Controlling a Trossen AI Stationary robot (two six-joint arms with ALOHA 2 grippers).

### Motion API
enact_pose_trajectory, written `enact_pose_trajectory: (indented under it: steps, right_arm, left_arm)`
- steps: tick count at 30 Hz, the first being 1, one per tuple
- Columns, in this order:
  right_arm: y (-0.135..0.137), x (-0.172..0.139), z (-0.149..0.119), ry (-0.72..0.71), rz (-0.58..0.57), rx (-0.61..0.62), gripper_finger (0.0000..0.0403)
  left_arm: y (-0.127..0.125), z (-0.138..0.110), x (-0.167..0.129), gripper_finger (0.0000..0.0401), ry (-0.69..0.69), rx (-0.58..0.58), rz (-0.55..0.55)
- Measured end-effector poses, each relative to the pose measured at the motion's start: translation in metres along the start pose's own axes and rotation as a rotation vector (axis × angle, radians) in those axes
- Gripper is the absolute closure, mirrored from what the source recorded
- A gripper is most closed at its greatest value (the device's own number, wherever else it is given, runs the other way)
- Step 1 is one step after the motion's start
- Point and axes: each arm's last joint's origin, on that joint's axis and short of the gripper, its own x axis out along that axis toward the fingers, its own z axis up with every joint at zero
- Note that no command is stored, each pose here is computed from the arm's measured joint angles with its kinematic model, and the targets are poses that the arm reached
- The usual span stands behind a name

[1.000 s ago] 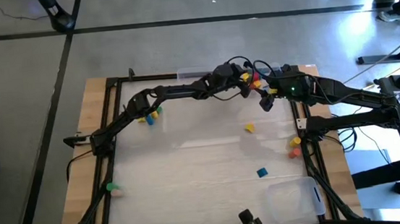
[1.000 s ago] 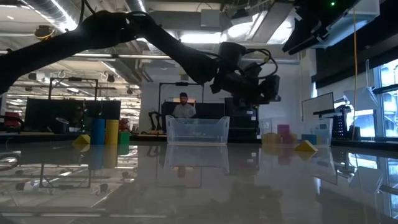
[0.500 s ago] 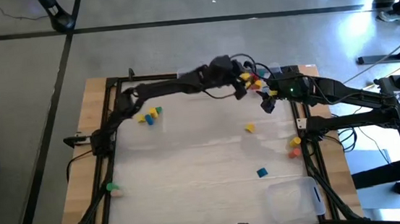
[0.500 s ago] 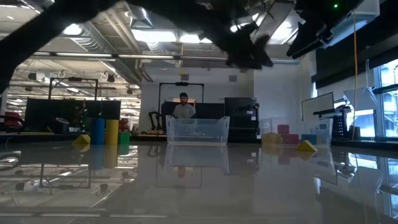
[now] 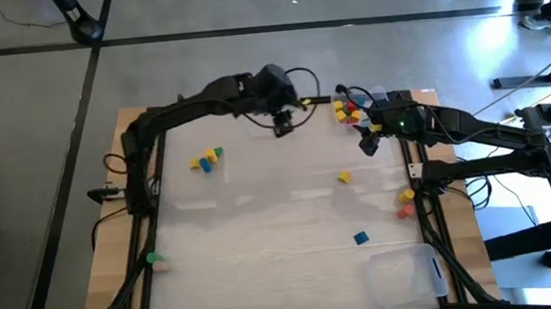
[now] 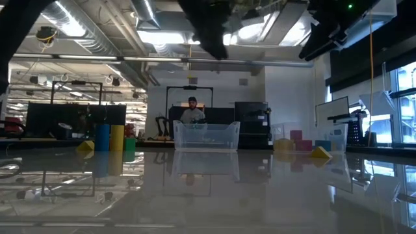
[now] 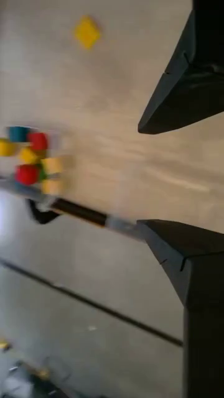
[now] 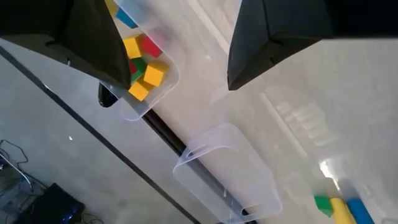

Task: Sort blocks by size
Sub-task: Put the blue cylindrical block into the top left transparent bin

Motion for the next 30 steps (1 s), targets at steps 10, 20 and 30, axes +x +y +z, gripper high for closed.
enact_pose_trajectory:
  steps: [10, 20, 30]
  right_arm:
    - [0.005, 0.01, 0.003, 0.011, -0.001, -0.008, 0.0137]
    - [0.014, 0.031, 0.007, 0.034, -0.002, -0.086, 0.0137]
    - [0.02, 0.046, 0.006, 0.086, -0.003, -0.138, 0.0137]
  left_arm:
    - [-0.008, -0.077, -0.063, 0.0176, 0.087, -0.117, -0.005]
    - [-0.013, -0.157, -0.102, 0.0176, 0.045, -0.377, 0.068]
    - [-0.023, -0.194, -0.086, 0.0176, 0.166, -0.454, 0.081]
